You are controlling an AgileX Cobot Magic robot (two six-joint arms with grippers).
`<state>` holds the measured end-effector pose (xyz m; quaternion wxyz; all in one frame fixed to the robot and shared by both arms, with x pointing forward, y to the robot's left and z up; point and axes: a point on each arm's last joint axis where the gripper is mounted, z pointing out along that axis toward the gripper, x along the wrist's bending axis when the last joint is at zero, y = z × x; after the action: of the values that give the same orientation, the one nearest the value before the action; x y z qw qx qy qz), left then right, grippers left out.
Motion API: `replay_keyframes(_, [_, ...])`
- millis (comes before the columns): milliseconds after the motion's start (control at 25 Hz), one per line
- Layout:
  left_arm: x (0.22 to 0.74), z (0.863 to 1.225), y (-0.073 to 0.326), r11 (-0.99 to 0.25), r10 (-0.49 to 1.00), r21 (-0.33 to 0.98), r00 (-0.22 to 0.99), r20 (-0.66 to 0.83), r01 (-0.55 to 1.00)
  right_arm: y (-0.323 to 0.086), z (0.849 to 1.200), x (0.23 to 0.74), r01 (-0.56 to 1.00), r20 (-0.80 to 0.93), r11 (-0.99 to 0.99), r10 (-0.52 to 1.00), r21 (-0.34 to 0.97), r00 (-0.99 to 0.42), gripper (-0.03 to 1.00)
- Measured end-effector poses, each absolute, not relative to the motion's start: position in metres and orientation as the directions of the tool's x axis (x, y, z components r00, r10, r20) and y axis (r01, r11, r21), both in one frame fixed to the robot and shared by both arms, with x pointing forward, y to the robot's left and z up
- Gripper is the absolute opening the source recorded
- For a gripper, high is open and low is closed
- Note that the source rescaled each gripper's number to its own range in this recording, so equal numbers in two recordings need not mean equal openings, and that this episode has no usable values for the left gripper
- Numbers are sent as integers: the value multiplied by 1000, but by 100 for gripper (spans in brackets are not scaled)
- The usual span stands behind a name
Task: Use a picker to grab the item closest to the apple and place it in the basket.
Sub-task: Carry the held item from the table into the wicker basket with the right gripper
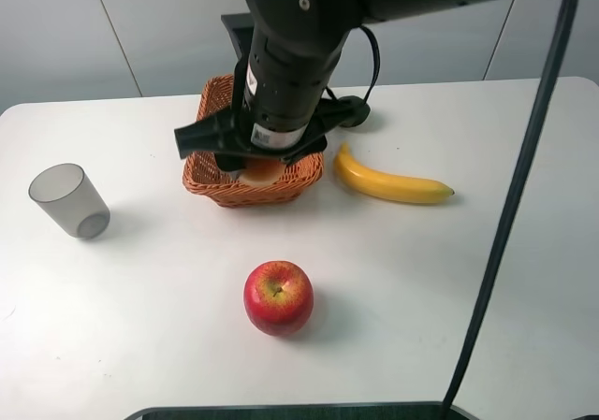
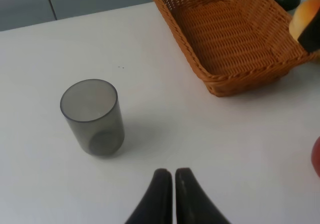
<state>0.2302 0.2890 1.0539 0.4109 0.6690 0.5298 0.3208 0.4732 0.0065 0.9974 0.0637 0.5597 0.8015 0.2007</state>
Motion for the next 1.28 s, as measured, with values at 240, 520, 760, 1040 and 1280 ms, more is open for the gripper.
replay_keyframes(240, [230, 1054, 289, -101, 973, 890, 233, -6, 445, -1, 1008, 499, 846, 115, 270, 927, 459, -358, 3])
replay_keyframes(520, [230, 1054, 289, -101, 973, 890, 233, -6, 445, 6, 991, 536, 818, 47, 300, 928, 491, -369, 3])
replay_keyframes(760, [230, 1054, 289, -101, 973, 890, 233, -6, 445, 22, 965, 556, 802, 17, 330, 921, 497, -389, 3])
replay_keyframes(1040, [230, 1054, 289, -101, 973, 890, 233, -6, 445, 25, 928, 572, 796, 14, 341, 916, 500, -401, 3])
replay_keyframes(1280, [230, 1054, 289, -101, 973, 890, 233, -6, 445, 27, 913, 576, 790, 14, 350, 911, 503, -412, 3])
